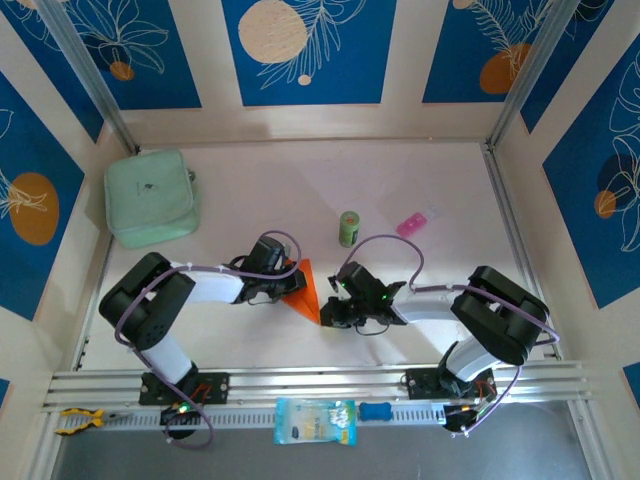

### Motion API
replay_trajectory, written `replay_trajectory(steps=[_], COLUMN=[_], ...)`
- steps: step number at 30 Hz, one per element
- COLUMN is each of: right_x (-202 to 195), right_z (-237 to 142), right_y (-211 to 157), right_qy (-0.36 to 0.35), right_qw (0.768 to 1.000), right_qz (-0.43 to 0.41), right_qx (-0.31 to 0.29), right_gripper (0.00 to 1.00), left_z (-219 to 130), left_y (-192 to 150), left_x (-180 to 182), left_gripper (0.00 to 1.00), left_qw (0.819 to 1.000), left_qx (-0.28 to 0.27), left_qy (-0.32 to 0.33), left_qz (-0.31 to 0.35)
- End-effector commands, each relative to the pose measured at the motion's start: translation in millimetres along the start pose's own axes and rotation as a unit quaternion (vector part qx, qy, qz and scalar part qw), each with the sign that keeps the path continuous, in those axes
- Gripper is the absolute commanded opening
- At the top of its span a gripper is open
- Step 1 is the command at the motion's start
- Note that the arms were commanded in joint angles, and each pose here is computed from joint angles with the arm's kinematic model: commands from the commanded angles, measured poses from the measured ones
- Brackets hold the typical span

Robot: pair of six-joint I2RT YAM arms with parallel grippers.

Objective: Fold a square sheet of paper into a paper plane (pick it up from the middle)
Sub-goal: Fourth fold the wing at the center of the table.

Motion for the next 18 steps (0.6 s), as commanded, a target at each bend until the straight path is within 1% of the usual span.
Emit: replay_trajectory(steps=[1, 9, 12, 18], right_x=[-25.4, -26.3, -28.8, -29.8], right_z=[0.7, -2.4, -4.5, -6.2], right_y=[-25.2, -27.8, -29.1, -33.2], right_qy=[-0.044, -0.039, -0.041, -0.036], right_qw=[0.998, 0.998, 0.998, 0.998], right_qz=[0.023, 0.023, 0.024, 0.021], right_qx=[0.05, 0.052, 0.048, 0.056], right_gripper=[0.12, 0.07, 0.1, 0.09], left_z=[1.5, 1.3, 1.0, 1.0], left_y=[-13.4, -13.1, -13.4, -13.9], left_x=[18.5, 18.7, 18.5, 19.0], left_gripper=[0.06, 0.06, 0.06, 0.06], left_qw=[0.999, 0.999, 0.999, 0.999], left_qx=[0.017, 0.016, 0.016, 0.016], left_qy=[0.038, 0.039, 0.038, 0.038], left_qz=[-0.015, -0.017, -0.016, -0.017])
Point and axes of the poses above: each hand's point on the last joint's axis, 136 mm out from that joint toward the fingers, its own z axis out along the fingers, its own x axis along the line the jaws close on, y = z × x, the point moved 5 cm from there along -z, back along the fingers, and after that the axes turned 10 degrees about z, right-handed, at the moved point
